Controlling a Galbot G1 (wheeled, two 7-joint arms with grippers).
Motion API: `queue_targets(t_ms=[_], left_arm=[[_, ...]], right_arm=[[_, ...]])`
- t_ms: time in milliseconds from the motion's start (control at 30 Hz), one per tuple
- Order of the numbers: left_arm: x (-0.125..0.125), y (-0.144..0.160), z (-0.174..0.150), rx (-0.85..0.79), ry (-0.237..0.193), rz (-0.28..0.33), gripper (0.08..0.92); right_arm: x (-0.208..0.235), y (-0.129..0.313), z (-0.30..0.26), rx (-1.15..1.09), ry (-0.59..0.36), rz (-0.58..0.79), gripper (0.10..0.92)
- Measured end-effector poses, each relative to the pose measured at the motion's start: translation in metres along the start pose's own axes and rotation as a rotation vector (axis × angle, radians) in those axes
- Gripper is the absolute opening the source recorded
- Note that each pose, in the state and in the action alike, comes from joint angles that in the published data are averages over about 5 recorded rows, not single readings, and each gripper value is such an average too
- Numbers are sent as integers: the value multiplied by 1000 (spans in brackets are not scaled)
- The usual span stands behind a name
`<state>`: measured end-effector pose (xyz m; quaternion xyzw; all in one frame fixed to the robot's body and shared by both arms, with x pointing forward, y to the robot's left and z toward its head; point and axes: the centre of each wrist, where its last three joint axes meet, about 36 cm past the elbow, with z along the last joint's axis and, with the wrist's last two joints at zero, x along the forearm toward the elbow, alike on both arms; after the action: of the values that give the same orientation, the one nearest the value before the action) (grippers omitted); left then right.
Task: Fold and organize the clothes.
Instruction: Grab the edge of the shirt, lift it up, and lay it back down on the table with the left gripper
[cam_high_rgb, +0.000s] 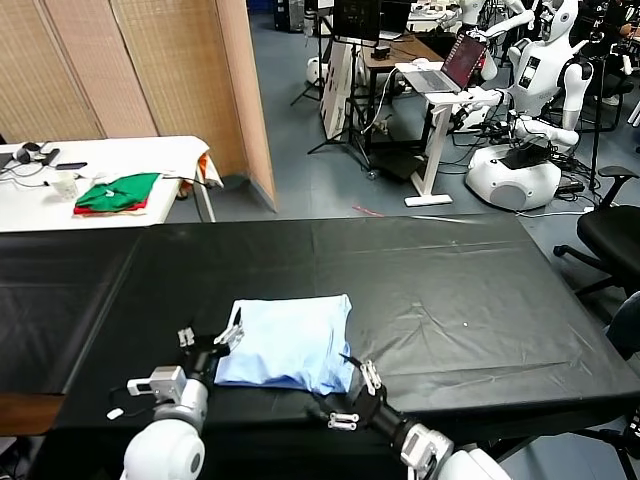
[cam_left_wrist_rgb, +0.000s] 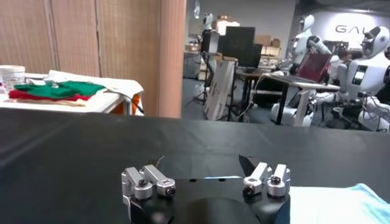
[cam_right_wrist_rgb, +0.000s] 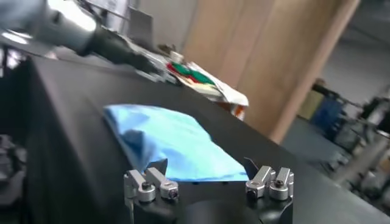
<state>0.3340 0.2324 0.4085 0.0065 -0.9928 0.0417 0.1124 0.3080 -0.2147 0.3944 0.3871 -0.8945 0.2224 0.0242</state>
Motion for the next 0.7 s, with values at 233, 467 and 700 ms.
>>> queue_targets(t_ms=[233, 467, 700], left_arm=[[3, 1, 4, -4, 7, -5, 907], [4, 1, 6, -4, 6, -8, 907], [5, 0, 7, -3, 4, -8, 907]], right_arm=[[-4, 20, 9, -35, 3, -33, 907], [-9, 32, 15, -80, 20, -26, 789], [-10, 38, 22, -84, 44, -27, 462]])
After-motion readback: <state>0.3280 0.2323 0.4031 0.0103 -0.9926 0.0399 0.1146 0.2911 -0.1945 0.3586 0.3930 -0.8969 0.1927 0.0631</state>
